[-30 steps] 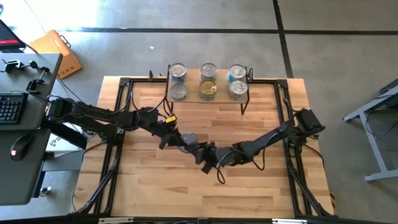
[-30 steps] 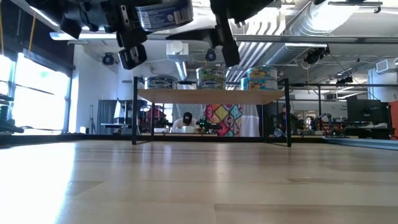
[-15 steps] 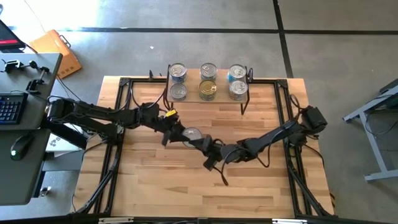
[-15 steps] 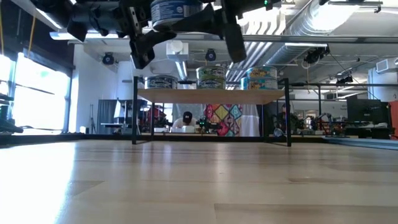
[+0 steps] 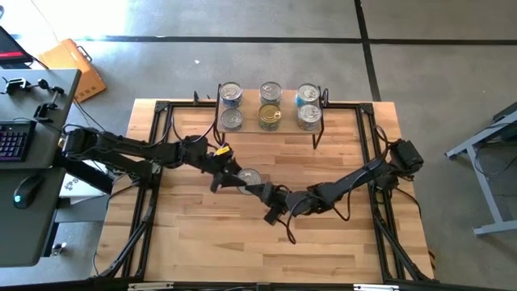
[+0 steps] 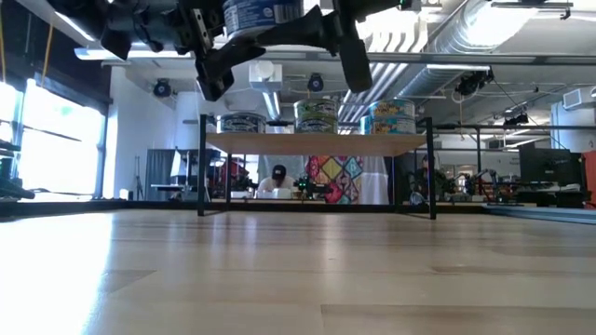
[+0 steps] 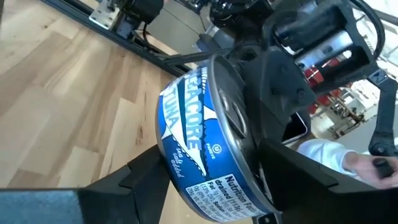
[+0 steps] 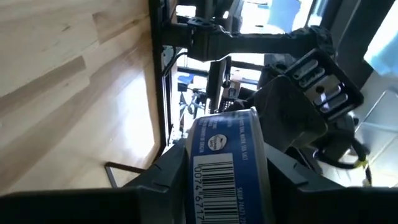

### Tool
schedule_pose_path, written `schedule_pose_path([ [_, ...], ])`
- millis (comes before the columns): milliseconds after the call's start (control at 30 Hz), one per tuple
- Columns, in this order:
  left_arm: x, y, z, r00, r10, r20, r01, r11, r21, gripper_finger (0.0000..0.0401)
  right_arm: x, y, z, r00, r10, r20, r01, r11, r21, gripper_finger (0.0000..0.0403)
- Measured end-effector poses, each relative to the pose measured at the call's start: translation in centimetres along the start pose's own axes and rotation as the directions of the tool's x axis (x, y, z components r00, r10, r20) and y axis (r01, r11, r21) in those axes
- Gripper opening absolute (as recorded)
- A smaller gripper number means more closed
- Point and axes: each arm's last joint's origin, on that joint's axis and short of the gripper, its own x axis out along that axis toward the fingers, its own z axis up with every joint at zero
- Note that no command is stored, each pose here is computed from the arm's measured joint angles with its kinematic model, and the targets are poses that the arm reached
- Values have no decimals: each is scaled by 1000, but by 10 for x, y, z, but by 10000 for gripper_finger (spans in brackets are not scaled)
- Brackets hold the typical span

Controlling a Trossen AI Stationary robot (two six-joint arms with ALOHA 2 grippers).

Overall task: Stack canned seafood by type on shelf
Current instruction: Stack the blue tuna can on top of the blue tuna can on the shelf

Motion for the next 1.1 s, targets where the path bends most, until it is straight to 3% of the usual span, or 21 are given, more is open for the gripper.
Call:
schedule_pose_path([
  [300,-4,12,21,988,-34,153,41,998,-41,258,3,4,-1,998,41,49,-32,984,-177,119],
  [400,-9,15,29,980,-54,192,47,998,41,271,4,2,-2,998,27,63,-24,998,-53,119],
  [533,-14,8,30,980,-106,171,58,962,267,272,-5,-8,-5,995,-4,102,-17,980,199,119],
  [600,-15,-6,28,973,-169,158,81,889,451,268,-13,-8,-12,992,13,127,-53,948,315,119],
  [733,-10,-38,14,959,-261,111,79,622,779,263,-37,-1,-27,973,20,231,-137,852,506,119],
  [800,-6,-49,4,967,-235,101,24,476,879,262,-53,-1,-33,962,-47,269,-124,803,583,119],
  [900,2,-59,-11,985,-109,134,-97,291,952,262,-75,1,-41,909,-195,367,-106,745,658,119],
  [1000,11,-64,-21,984,-16,179,-173,182,968,262,-95,2,-49,799,-358,483,-112,701,705,119],
  [1100,20,-71,-27,973,-62,222,-213,127,969,262,-107,5,-57,638,-482,601,-133,699,702,119],
])
